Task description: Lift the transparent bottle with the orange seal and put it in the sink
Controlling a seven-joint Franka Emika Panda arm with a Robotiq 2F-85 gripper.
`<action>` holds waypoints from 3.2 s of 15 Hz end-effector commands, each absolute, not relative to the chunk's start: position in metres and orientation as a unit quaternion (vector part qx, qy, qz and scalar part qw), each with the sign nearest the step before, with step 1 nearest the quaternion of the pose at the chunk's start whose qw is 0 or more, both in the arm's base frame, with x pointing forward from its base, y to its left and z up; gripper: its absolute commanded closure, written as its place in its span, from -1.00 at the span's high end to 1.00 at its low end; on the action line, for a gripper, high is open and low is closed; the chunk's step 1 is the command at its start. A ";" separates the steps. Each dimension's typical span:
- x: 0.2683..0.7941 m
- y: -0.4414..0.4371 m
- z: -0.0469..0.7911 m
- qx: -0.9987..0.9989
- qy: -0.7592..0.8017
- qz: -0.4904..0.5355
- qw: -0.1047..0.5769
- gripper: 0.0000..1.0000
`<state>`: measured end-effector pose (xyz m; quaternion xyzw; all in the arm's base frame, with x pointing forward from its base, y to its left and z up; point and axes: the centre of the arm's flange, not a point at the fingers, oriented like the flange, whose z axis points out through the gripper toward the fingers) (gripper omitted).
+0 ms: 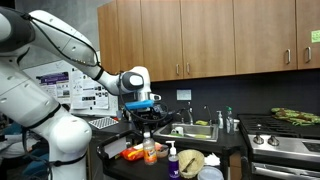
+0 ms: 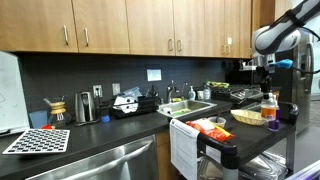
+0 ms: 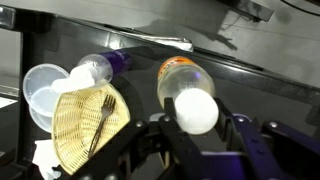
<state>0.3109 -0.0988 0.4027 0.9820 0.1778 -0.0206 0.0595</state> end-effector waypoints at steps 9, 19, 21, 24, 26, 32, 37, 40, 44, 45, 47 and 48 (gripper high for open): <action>0.313 -0.172 0.464 0.980 0.186 0.044 0.052 -0.71; 0.323 -0.224 0.505 0.987 0.145 -0.039 0.058 -0.71; 0.328 -0.228 0.509 0.988 0.134 -0.049 0.059 -0.71; 0.335 -0.229 0.507 0.989 0.125 -0.061 0.056 -0.71; 0.333 -0.231 0.503 0.989 0.121 -0.070 0.056 -0.71; 0.348 -0.233 0.476 0.990 0.113 -0.066 0.048 -0.71; 0.353 -0.233 0.461 0.989 0.111 -0.078 0.051 -0.71; 0.357 -0.231 0.466 0.989 0.108 -0.084 0.052 -0.71; 0.428 -0.200 0.515 0.984 0.144 -0.041 0.091 -0.71; 0.445 -0.191 0.525 0.982 0.156 -0.021 0.106 -0.71; 0.487 -0.163 0.544 0.976 0.167 0.029 0.133 -0.71; 0.508 -0.148 0.554 0.975 0.168 0.054 0.132 -0.71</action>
